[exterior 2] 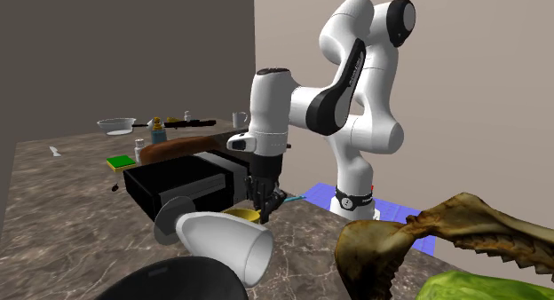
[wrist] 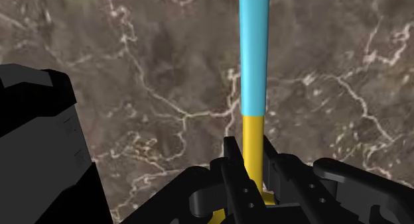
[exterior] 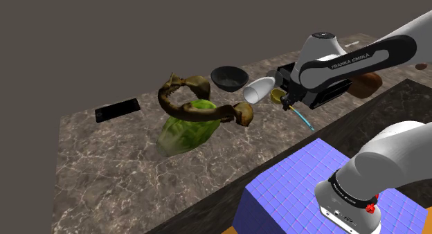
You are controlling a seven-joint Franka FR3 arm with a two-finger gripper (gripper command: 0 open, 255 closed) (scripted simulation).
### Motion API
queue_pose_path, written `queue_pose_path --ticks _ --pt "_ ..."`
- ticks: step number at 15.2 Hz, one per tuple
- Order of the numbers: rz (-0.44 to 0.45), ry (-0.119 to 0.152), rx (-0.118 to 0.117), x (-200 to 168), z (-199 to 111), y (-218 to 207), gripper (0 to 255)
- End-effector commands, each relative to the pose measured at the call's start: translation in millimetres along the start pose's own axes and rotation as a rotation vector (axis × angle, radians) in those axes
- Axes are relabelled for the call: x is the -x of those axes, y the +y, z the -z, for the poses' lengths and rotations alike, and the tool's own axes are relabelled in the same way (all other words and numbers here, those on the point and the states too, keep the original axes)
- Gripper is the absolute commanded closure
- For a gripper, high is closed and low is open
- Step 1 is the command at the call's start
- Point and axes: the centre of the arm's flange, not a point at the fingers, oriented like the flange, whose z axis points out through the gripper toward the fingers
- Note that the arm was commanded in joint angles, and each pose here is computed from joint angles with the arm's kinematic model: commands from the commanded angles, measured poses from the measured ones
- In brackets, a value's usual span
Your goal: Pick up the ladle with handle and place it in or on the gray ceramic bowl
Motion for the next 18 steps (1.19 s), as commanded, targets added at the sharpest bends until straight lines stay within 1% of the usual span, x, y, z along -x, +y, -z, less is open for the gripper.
queue_pose_path --ticks 1,18 --pt "0.000 0.000 0.000 -0.1 8.0 0.2 255" --pt "0.000 0.000 0.000 -7.2 97.4 3.7 255"
